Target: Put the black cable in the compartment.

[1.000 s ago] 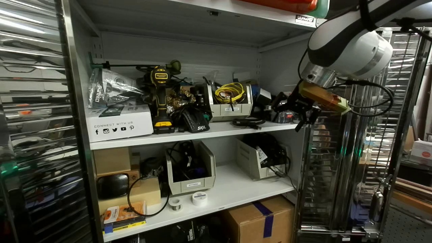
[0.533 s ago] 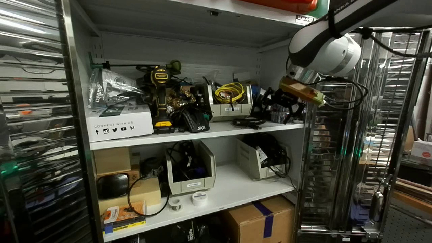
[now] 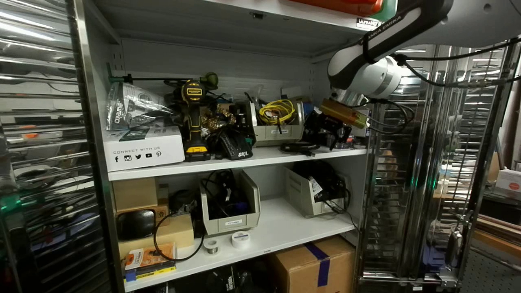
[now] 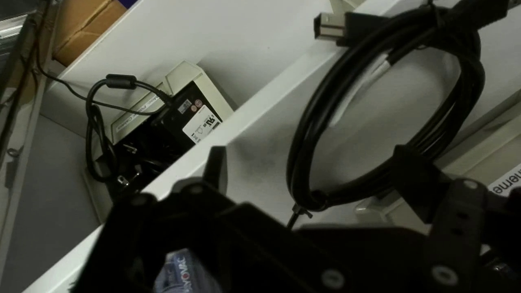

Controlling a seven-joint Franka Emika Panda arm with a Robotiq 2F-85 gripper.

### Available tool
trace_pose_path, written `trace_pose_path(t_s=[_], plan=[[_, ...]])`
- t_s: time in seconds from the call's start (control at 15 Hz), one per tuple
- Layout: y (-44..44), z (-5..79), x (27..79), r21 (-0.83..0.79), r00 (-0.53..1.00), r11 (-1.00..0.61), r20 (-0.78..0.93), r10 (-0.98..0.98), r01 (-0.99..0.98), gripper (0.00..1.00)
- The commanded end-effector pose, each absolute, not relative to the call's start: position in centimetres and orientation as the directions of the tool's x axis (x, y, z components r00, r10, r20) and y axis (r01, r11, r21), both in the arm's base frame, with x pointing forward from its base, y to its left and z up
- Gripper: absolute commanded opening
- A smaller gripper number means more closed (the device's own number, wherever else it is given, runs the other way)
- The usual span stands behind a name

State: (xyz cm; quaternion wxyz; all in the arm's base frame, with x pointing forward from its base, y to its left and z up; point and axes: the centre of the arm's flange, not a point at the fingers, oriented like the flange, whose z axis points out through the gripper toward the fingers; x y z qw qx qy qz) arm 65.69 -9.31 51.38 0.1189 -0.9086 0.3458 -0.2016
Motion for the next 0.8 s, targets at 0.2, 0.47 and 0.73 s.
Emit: trace_pose_path(t_s=[0.2, 0.47, 0.73], plan=[[-9.2, 53.1, 69.6, -0.294, 0.713, -0.758, 0.263, -0.650, -0.583, 0.58], [-8.7, 52.7, 70.2, -0.227, 0.755, -0.787, 0.224, -0.616, -0.574, 0.27], [-8.3, 52.4, 70.0, -0.198, 0.759, -0.794, 0.232, -0.608, -0.575, 0.06]])
